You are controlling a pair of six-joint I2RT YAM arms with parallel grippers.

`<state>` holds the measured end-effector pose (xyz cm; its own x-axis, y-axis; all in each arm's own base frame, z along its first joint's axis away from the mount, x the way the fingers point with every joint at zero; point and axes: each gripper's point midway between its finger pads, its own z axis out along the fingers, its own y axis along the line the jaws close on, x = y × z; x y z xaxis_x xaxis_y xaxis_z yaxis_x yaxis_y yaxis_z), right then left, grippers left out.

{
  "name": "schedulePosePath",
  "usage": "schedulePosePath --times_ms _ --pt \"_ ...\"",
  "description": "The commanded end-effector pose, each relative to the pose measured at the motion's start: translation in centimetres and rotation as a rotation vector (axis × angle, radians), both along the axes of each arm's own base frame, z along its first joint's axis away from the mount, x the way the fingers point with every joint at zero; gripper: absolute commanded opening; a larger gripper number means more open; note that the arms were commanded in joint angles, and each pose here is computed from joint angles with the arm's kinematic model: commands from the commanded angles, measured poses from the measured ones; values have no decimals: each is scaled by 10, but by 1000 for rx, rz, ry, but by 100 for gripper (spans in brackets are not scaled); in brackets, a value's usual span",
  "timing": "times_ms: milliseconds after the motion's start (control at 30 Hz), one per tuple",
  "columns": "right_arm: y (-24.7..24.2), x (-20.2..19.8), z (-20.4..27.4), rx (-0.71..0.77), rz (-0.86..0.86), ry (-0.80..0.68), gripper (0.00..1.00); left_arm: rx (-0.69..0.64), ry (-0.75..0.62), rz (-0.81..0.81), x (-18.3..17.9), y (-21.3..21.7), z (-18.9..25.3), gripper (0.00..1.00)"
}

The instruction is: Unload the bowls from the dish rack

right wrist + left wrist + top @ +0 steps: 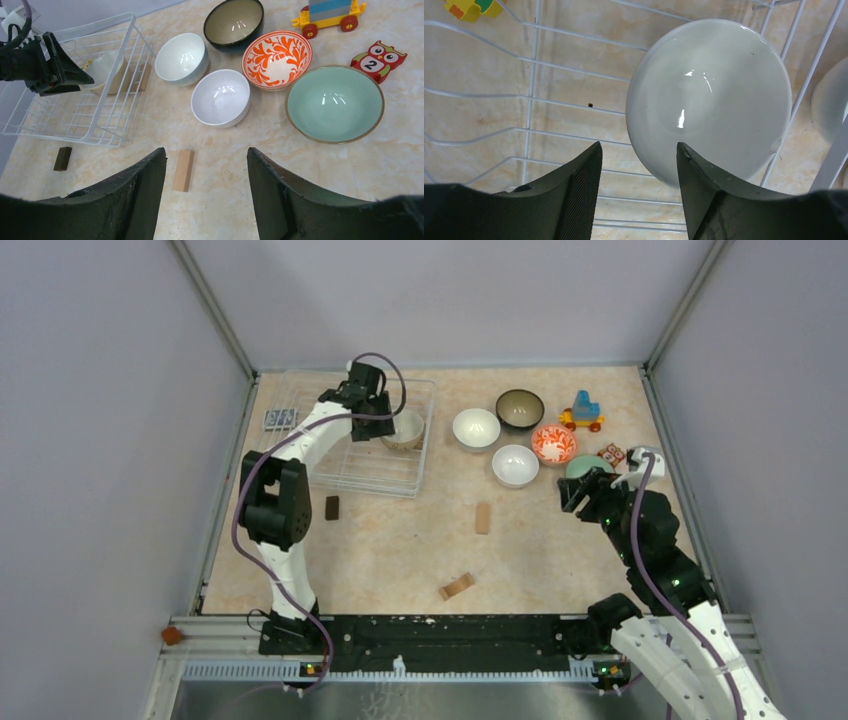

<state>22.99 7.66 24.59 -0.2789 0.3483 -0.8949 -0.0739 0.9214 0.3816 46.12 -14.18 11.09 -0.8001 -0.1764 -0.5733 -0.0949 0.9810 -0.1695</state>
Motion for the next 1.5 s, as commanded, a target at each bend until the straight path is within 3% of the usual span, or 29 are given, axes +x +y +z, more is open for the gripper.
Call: schedulePosePath --times_ms 0,567,900,1067,1467 --pt "-1 1 1 9 -8 -13 60 -36 -27 26 9 -2 -2 61" --pt "12 1 -30 9 46 68 60 -63 -15 73 4 -2 -18 42" --pt "26 6 -46 29 93 122 60 -22 -45 124 4 11 -10 19" --pt "25 7 -43 28 89 109 60 -22 -87 136 5 14 10 0" --pt "21 6 -35 24 75 95 60 -42 -270 128 -1 22 96 0"
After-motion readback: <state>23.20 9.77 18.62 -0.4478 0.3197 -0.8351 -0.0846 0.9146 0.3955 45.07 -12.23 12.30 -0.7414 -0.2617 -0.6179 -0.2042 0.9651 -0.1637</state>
